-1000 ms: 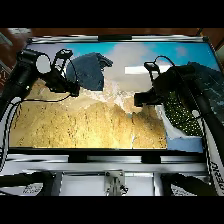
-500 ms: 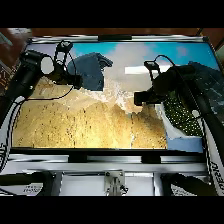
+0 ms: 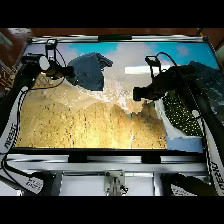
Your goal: Fold the shirts.
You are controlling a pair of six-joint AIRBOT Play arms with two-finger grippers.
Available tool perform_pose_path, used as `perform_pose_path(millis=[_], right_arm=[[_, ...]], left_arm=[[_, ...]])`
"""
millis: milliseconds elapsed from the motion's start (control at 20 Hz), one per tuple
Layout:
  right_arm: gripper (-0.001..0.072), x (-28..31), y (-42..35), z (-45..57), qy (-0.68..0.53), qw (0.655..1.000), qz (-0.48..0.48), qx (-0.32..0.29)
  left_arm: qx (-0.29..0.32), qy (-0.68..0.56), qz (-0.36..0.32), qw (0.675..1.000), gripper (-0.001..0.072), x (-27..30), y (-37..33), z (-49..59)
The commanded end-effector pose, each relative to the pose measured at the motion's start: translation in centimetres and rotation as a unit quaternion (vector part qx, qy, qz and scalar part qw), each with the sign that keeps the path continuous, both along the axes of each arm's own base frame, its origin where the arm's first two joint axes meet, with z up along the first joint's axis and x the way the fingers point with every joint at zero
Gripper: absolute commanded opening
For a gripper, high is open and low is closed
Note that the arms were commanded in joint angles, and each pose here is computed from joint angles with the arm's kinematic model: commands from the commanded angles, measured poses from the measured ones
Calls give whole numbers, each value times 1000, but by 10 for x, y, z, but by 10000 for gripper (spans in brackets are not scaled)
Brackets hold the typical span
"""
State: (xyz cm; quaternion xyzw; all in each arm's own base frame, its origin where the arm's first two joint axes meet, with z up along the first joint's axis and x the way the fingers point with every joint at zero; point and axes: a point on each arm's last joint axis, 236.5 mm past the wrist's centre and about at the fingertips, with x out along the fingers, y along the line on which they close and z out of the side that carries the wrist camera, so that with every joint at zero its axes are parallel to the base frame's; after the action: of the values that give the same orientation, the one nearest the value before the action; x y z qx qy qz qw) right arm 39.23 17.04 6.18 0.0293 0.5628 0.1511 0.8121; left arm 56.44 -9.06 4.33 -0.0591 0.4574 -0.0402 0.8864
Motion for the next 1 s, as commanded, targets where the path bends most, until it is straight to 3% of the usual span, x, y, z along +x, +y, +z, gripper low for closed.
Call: perform_pose_path(millis=[0, 200, 400, 450, 550, 650, 750, 950], right_arm=[[659, 3, 1, 1, -5, 1000, -4, 4], [659, 11, 2, 5, -24, 1000, -5, 7], [659, 15, 3, 7, -33, 999, -5, 9], [659, 15, 3, 7, -34, 999, -4, 9], [659, 17, 4, 8, -41, 999, 5, 6], [659, 18, 2, 8, -47, 999, 12, 1], [659, 20, -7, 13, -60, 998, 11, -18], [659, 24, -30, 75, -143, 989, -14, -38]], left_arm=[[-119, 5, 64, 991, 719, 37, 28, -28], [-165, 0, 72, 984, 716, 59, 28, -69], [-166, -30, 80, 982, 678, 78, 19, -87], [-167, -41, 83, 982, 563, 82, 18, -86], [-187, -62, 88, 976, 44, 89, 13, -70], [-172, -96, 43, 979, 48, 90, 1, -32], [-125, -146, -50, 980, 47, 76, -26, 35], [-101, -249, -168, 948, 47, 0, -92, 197]])
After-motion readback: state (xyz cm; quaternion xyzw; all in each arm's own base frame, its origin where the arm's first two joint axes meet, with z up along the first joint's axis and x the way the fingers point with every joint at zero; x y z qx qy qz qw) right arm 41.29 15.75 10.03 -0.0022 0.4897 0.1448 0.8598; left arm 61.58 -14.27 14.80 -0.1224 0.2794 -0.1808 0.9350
